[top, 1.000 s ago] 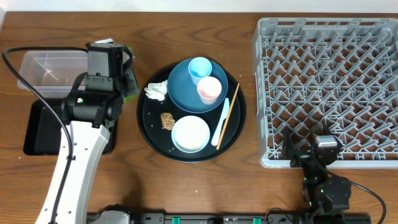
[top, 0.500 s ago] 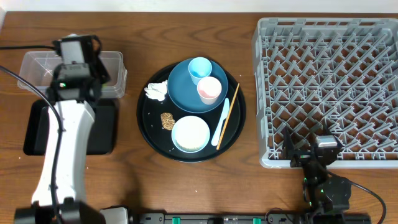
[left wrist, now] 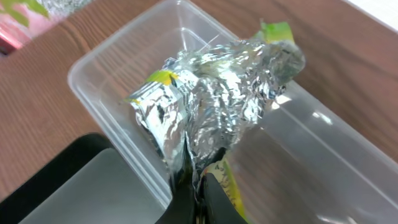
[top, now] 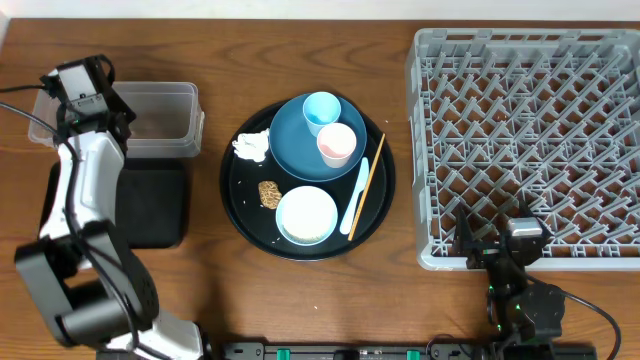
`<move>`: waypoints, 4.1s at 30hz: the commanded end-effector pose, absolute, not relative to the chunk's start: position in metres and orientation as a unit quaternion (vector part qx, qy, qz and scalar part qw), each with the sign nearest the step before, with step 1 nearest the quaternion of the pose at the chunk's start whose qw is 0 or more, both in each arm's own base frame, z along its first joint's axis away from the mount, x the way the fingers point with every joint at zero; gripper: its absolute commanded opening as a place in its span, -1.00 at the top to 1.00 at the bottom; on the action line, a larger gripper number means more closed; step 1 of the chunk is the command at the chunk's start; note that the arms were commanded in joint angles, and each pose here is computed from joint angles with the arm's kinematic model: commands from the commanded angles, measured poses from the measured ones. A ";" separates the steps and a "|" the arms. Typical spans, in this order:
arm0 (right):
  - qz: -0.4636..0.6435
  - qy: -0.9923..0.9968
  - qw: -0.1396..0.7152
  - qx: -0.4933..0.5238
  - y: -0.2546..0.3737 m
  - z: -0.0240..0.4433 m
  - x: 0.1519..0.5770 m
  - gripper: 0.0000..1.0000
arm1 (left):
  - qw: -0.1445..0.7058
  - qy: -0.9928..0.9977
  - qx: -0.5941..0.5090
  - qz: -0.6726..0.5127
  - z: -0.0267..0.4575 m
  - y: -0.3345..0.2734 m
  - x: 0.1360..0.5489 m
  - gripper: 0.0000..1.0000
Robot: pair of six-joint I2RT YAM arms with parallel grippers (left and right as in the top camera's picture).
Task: Sort waste into correct bins and load items into the dishwasher rack
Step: 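Lift the foil wrapper with the left gripper and drop it into the clear bin, then move the left gripper to the white tissue and grasp it, then carry the tissue with the left gripper and release it into the clear bin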
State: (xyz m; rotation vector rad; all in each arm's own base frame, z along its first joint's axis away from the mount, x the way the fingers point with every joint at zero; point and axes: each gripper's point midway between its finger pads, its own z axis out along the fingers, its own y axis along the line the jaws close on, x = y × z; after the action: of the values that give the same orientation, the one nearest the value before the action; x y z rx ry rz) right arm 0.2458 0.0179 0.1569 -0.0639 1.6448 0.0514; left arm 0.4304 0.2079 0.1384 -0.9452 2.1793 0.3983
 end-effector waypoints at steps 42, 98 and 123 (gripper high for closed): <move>0.018 0.733 0.679 -0.030 0.018 0.156 0.246 -0.98 | 0.258 0.953 -0.128 -0.091 0.180 -0.029 0.364 -0.96; 0.018 0.733 0.679 -0.030 0.018 0.156 0.246 -0.99 | 0.130 0.977 -0.147 -0.080 0.026 -0.059 0.405 -0.15; 0.018 0.733 0.679 -0.030 0.018 0.156 0.246 -0.99 | 0.122 0.979 -0.148 -0.076 0.006 -0.059 0.405 0.88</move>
State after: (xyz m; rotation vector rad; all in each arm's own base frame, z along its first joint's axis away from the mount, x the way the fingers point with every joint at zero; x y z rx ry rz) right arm 0.2458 0.0179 0.1569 -0.0639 1.6448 0.0514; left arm 0.4096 -0.0581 0.0174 -0.4385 2.8285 -0.2266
